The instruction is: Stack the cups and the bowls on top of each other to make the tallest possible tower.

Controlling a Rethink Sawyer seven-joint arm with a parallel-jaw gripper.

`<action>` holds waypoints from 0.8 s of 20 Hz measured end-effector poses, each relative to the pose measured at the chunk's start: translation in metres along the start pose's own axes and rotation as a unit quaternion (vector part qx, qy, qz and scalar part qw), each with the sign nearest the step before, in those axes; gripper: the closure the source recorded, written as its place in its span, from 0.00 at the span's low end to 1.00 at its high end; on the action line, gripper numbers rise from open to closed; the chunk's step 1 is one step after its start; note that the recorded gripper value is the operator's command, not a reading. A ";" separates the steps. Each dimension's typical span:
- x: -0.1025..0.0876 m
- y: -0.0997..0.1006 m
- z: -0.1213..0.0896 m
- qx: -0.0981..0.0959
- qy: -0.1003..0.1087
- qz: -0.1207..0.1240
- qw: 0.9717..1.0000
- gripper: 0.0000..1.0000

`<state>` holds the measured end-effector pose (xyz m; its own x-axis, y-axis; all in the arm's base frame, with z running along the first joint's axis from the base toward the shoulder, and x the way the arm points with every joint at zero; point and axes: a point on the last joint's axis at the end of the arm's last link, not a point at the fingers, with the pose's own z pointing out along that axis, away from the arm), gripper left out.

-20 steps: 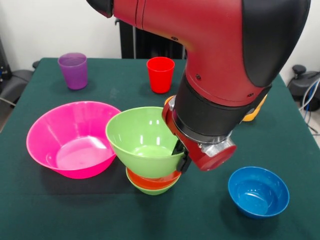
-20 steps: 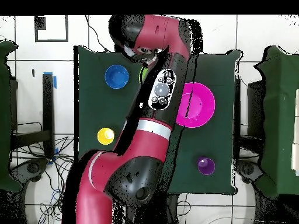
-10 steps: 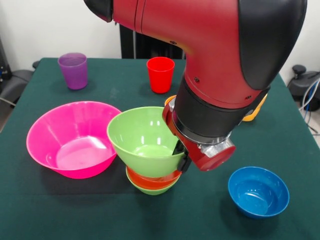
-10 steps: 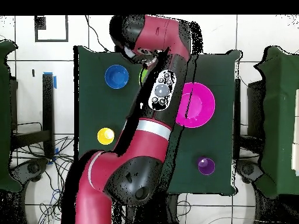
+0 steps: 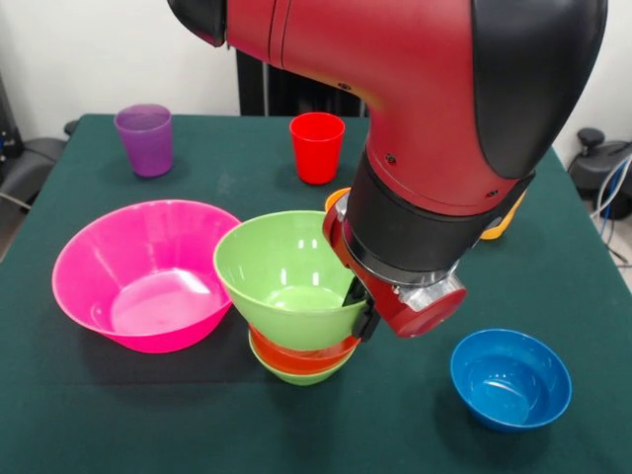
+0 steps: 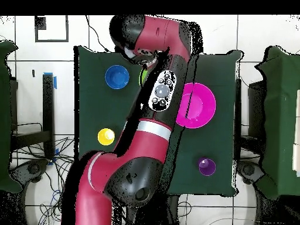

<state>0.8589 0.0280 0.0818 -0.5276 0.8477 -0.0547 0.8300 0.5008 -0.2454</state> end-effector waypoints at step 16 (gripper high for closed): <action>0.001 0.000 0.003 0.002 0.001 0.000 1.000 1.00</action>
<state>0.8577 0.0281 0.0784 -0.5279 0.8477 -0.0519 0.8287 0.5009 -0.2496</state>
